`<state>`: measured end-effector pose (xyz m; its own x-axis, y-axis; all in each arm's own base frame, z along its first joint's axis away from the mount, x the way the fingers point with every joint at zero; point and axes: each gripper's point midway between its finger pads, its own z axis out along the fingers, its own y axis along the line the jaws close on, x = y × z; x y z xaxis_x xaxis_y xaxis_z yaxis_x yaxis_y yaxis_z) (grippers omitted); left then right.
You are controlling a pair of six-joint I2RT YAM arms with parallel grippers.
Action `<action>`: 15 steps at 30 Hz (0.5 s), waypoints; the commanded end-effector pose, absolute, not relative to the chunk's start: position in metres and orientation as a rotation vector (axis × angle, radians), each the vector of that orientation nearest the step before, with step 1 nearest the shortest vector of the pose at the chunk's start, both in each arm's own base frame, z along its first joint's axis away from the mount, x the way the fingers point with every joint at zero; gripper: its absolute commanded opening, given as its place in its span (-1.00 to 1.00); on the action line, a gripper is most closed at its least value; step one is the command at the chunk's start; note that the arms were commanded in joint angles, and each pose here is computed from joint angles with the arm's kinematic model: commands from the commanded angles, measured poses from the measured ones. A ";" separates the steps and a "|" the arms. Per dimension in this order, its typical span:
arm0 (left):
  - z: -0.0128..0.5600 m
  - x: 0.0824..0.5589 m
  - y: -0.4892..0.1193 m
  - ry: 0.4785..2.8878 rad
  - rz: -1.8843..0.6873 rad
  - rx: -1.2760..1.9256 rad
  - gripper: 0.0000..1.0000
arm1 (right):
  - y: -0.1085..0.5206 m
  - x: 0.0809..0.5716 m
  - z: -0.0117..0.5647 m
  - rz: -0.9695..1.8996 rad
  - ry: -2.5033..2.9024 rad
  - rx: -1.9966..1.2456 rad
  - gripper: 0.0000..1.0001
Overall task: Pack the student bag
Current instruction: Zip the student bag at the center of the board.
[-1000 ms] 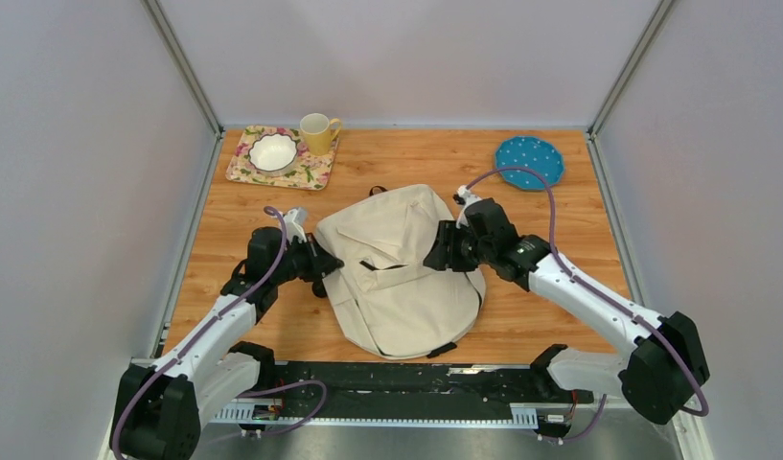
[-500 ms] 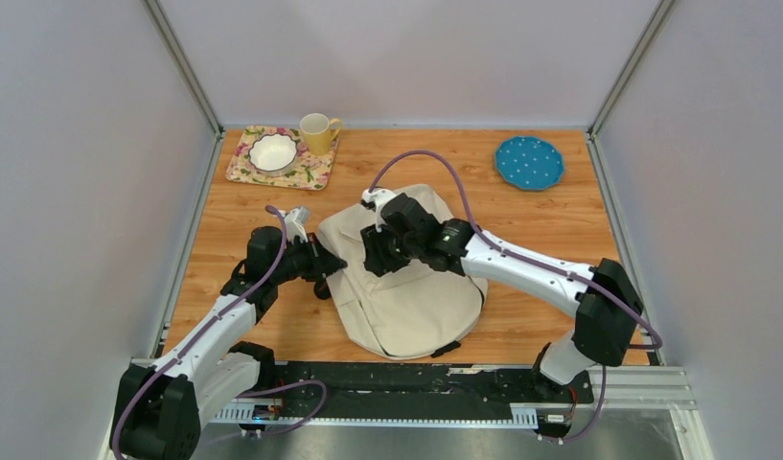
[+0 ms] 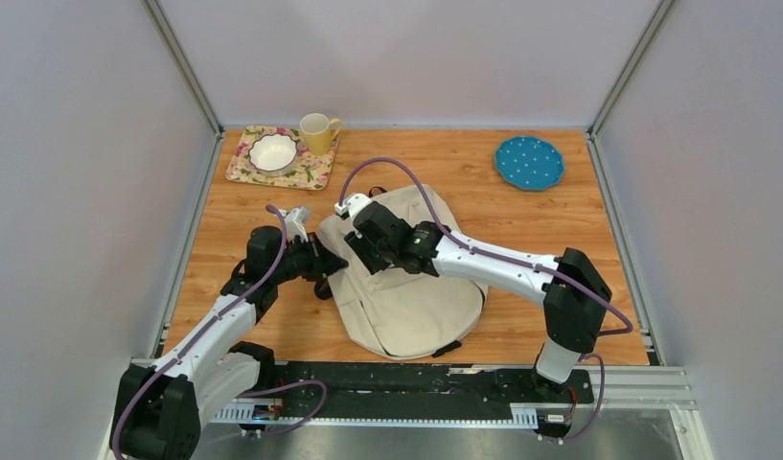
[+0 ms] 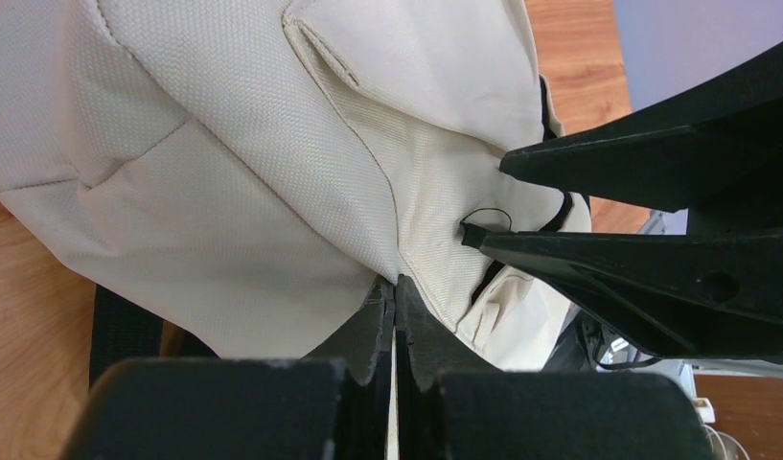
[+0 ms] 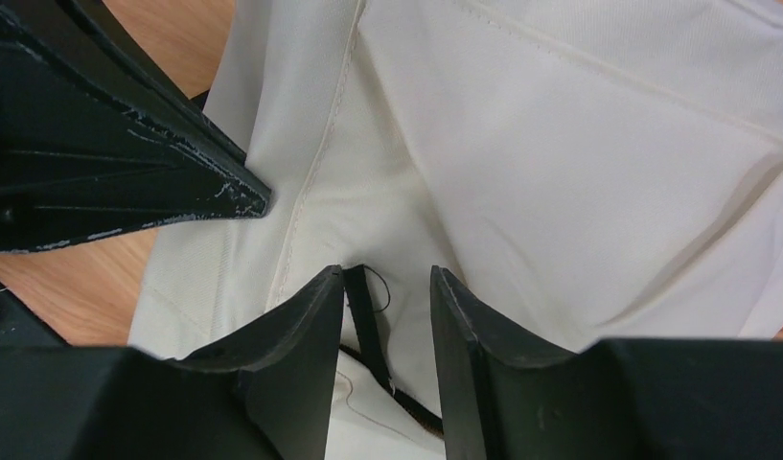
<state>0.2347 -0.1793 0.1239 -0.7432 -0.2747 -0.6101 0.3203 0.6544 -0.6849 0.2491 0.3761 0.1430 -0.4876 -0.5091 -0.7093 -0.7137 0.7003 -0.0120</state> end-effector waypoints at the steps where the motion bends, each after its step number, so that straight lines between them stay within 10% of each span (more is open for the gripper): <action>1: 0.153 0.235 -0.191 2.052 -1.164 0.116 -1.00 | 0.387 0.256 0.155 0.318 2.120 -0.982 -0.16; 15: 0.158 0.237 -0.191 2.042 -1.161 0.117 -1.00 | 0.381 0.246 0.130 0.238 2.165 -0.951 -0.17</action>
